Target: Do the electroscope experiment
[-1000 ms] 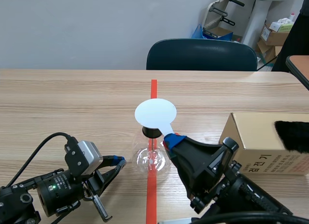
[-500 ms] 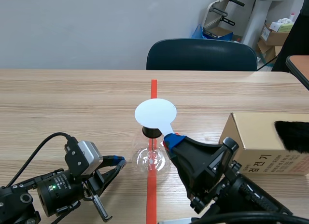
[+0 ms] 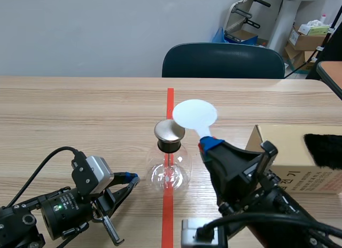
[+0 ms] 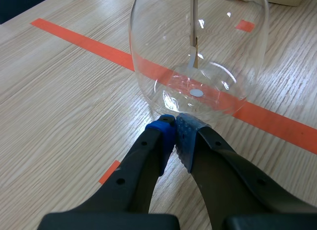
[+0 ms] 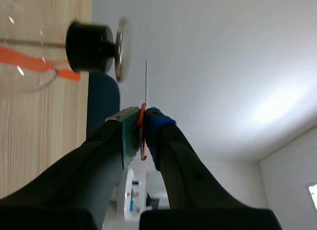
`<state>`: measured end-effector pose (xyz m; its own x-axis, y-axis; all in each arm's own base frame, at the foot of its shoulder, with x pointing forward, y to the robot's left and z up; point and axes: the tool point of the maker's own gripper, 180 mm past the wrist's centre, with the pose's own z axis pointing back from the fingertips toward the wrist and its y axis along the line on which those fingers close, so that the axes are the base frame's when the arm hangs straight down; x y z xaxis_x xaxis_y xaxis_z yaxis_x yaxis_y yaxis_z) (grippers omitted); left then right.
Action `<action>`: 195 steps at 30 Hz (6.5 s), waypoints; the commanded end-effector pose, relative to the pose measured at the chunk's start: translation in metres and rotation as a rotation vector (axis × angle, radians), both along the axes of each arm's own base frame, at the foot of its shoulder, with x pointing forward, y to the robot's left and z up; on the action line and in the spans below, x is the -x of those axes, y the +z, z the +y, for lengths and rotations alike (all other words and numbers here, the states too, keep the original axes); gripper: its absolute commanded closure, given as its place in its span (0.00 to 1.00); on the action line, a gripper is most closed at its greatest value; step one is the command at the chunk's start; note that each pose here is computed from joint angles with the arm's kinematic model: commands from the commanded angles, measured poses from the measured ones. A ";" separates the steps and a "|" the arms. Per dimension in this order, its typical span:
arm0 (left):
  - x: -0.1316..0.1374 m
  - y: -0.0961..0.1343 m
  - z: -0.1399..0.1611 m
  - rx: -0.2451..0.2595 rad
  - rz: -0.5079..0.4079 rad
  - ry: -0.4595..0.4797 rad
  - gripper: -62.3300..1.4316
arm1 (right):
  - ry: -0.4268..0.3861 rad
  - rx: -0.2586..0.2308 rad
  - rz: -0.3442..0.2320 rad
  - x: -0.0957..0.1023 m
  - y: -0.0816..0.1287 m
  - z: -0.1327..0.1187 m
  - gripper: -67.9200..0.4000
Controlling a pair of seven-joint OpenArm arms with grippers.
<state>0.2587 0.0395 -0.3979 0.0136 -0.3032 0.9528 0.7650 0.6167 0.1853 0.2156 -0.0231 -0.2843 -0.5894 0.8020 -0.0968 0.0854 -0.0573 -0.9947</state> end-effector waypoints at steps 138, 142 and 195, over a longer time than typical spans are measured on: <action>-0.005 0.009 -0.001 0.024 -0.027 0.001 0.91 | 0.208 0.016 -0.019 0.022 0.004 0.026 0.98; -0.005 0.009 -0.001 0.024 -0.027 0.002 0.91 | 0.204 0.015 -0.019 0.022 0.004 0.025 0.98; -0.005 0.009 -0.001 0.023 -0.027 0.002 0.91 | -0.422 -0.041 -0.035 -0.034 0.012 -0.071 0.98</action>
<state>0.2587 0.0395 -0.3978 0.0131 -0.3026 0.9530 0.7650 0.6167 0.1853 0.2466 -0.0914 -0.2816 -0.2111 0.9750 -0.0687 0.0637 -0.0564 -0.9964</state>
